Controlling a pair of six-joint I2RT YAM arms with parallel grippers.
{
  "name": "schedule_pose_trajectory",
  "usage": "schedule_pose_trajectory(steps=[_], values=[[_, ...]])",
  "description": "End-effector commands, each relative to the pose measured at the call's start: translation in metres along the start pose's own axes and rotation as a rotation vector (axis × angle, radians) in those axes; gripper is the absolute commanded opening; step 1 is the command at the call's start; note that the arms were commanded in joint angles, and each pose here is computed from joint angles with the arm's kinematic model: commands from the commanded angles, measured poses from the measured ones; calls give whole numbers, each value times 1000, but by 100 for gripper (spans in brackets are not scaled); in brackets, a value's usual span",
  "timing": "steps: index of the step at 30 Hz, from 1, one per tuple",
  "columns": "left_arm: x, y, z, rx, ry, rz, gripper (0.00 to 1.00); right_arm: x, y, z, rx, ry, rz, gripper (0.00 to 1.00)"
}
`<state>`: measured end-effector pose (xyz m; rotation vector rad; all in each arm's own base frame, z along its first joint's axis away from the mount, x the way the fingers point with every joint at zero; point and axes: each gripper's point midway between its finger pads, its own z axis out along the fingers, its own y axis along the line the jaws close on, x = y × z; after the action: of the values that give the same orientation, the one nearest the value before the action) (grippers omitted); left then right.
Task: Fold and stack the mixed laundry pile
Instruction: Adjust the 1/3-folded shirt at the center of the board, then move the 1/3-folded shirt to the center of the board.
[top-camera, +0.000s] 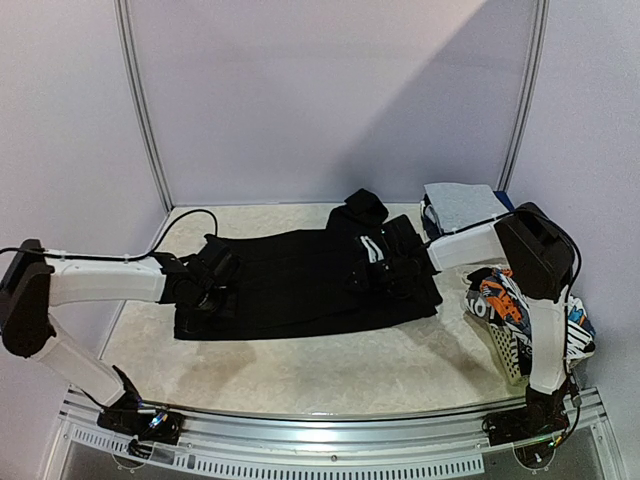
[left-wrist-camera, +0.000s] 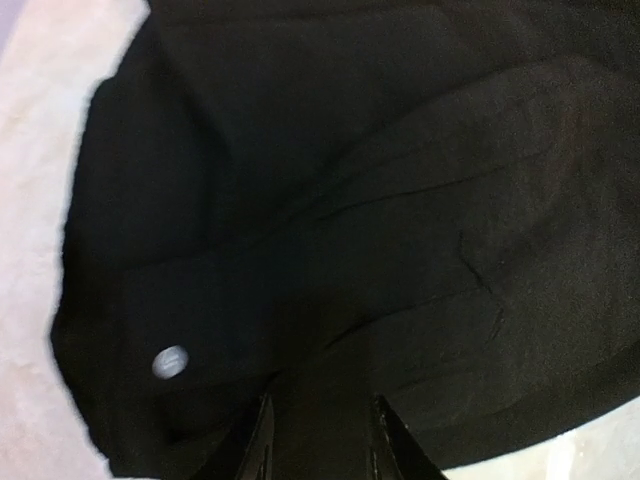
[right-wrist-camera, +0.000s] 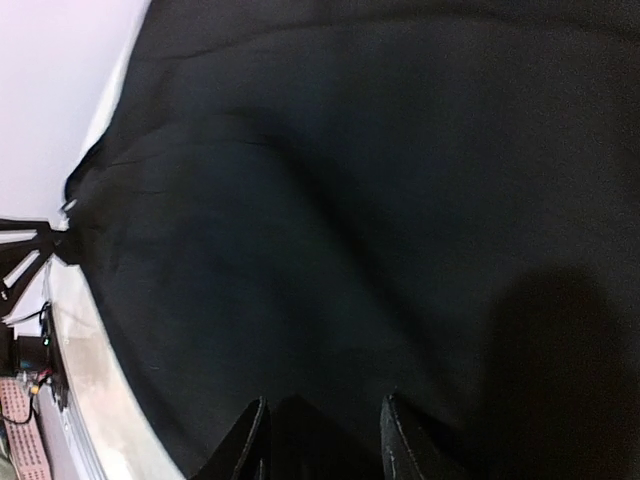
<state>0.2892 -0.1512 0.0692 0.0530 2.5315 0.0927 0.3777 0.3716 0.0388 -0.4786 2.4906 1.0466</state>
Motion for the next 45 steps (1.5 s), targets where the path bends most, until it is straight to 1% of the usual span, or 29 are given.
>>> schedule_pose_trajectory(steps=[1, 7, 12, 17, 24, 30, 34, 36, 39, 41, 45], values=[[-2, -17, 33, 91, 20, -18, 31, 18, -26, 3, 28, 26, 37, 37], [13, -10, 68, 35, 78, -27, 31, 37, -36, 3, 48, 51, 62, 35], [33, -9, 77, 31, 133, -25, 30, 58, -50, -4, 104, 68, 79, 33], [54, -18, 63, 51, 171, 21, 29, 76, -58, -21, 162, 60, 87, 32], [92, -36, 32, 51, 219, 102, 29, 109, -57, -40, 214, 65, 102, 32], [134, -35, 6, 33, 270, 111, 29, 139, -48, -55, 260, 85, 106, 32], [151, -32, -16, 17, 287, 143, 29, 165, -45, -68, 337, 112, 125, 33], [152, -33, -26, 28, 281, 149, 29, 176, -37, -75, 356, 124, 138, 33], [140, -35, -40, 39, 237, 164, 31, 171, -18, -87, 349, 105, 126, 35], [123, -36, -47, 33, 180, 180, 33, 154, -3, -94, 325, 66, 100, 39], [75, -43, -59, 30, 57, 205, 46, 105, 18, -111, 361, -10, 6, 49]])
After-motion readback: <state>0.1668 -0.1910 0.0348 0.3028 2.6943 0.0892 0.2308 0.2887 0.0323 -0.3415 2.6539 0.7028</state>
